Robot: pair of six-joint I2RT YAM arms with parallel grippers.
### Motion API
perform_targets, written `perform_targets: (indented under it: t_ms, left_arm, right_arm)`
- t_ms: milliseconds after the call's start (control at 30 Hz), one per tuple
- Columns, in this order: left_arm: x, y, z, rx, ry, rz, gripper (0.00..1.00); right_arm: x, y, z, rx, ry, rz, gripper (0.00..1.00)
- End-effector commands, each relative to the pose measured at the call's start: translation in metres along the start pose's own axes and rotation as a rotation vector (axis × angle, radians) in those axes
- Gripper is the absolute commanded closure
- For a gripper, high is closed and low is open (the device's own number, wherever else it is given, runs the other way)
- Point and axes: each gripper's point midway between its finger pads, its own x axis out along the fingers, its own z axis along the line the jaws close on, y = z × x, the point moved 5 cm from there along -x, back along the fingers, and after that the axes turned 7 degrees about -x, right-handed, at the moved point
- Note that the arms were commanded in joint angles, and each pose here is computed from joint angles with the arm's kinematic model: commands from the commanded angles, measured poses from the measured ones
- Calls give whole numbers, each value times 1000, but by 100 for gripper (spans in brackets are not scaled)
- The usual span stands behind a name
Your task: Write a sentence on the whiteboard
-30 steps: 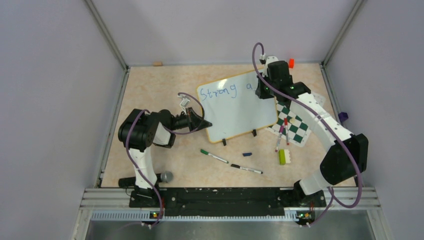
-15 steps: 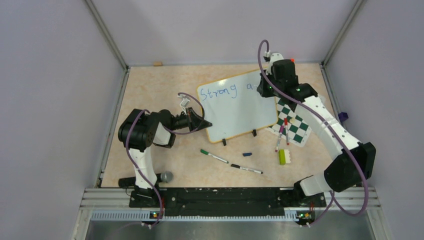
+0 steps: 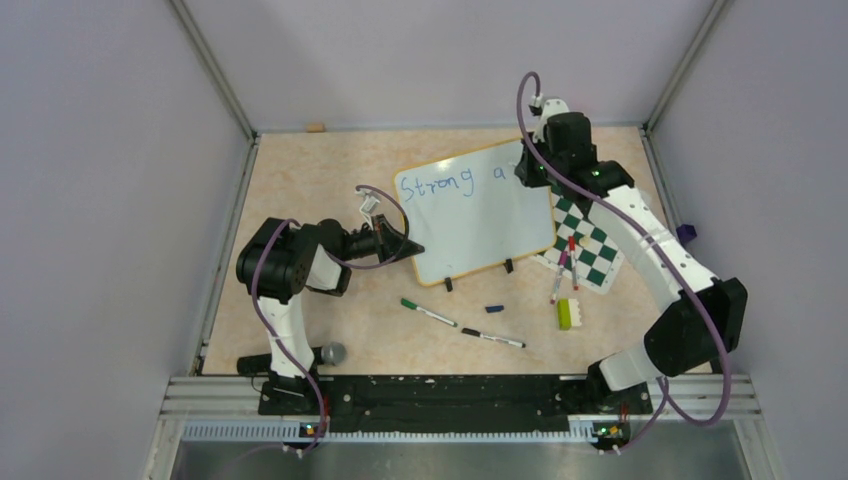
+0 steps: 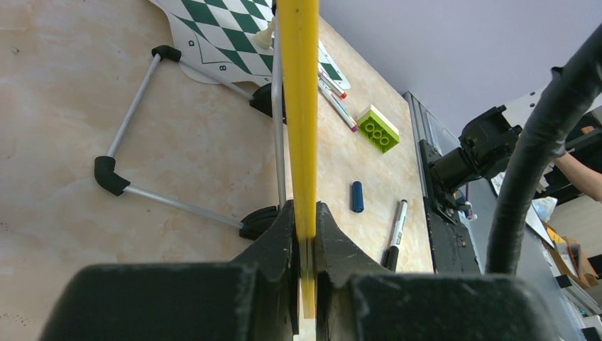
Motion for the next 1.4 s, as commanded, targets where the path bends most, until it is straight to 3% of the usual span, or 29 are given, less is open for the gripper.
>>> perform_targets:
  t_ms: [0, 633, 1367]
  left_arm:
    - [3, 5, -14, 146, 108, 63, 100]
    - [3, 5, -13, 144, 108, 65, 100]
    - [3, 5, -13, 144, 107, 64, 100]
  right_arm:
    - [3, -22, -5, 20, 13, -61, 100]
    - [24, -9, -28, 60, 120, -13, 100]
    - [2, -42, -14, 68, 11, -116, 100]
